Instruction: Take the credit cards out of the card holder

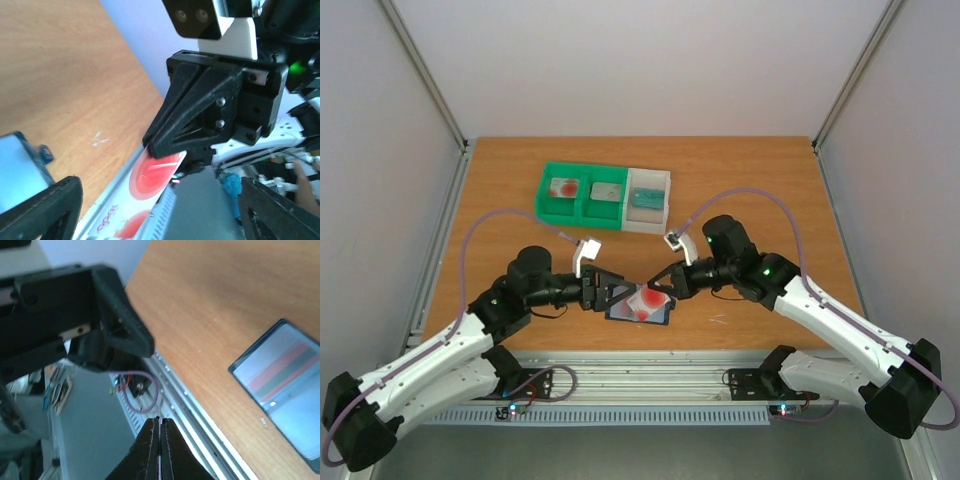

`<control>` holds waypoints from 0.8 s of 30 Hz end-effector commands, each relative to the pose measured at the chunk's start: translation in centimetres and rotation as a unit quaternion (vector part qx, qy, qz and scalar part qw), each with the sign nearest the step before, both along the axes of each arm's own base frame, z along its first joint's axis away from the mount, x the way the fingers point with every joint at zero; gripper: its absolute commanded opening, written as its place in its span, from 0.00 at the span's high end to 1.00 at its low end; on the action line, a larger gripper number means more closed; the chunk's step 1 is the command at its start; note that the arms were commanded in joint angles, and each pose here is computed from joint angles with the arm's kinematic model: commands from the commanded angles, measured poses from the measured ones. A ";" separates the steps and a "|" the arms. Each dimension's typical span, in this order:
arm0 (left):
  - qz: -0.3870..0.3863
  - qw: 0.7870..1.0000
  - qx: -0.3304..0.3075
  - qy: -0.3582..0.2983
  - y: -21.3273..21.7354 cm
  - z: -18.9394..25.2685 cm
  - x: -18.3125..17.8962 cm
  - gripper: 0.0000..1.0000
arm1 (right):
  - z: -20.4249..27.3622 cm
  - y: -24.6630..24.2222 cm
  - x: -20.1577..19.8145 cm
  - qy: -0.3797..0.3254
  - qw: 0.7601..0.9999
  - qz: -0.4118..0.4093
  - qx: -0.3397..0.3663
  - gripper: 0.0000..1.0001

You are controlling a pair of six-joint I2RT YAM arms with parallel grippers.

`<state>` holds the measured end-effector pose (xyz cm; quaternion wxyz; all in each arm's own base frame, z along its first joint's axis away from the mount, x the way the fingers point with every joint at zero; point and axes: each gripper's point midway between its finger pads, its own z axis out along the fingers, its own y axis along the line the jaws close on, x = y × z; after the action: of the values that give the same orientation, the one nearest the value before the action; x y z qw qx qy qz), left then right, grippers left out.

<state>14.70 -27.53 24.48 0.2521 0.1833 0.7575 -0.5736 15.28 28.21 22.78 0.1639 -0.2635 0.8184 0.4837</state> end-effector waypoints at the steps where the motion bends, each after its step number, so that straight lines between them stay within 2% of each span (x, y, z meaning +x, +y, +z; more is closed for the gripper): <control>1: 0.063 0.998 -0.023 -0.021 1.0 0.8 1.5 0.04 | 1.3 -0.8 4.0 -0.003 0.991 -0.133 0.001 0.99; 3: 0.079 0.996 -0.023 -0.023 1.3 0.7 1.8 0.01 | 1.8 -0.9 5.1 0.004 0.985 -0.171 0.013 0.99; 11: 0.135 0.988 -0.071 0.005 2.0 0.8 3.2 0.02 | 3.3 -0.8 7.7 0.050 0.957 -0.268 0.100 0.99; 15: 0.145 0.983 -0.104 0.031 2.0 1.1 3.6 0.09 | 3.9 -0.7 8.3 0.057 0.948 -0.284 0.131 0.99; 21: 0.161 0.979 -0.111 0.063 1.8 0.8 4.4 0.15 | 4.9 -0.6 9.0 0.071 0.932 -0.300 0.190 0.99; 24: 0.167 0.975 -0.129 0.071 1.8 0.8 4.7 0.26 | 4.8 -0.4 9.0 0.080 0.931 -0.297 0.195 0.99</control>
<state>18.55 -25.78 23.44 0.2902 0.0019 0.7484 -0.5964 23.52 27.80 25.23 0.2651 0.0465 0.7943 0.5446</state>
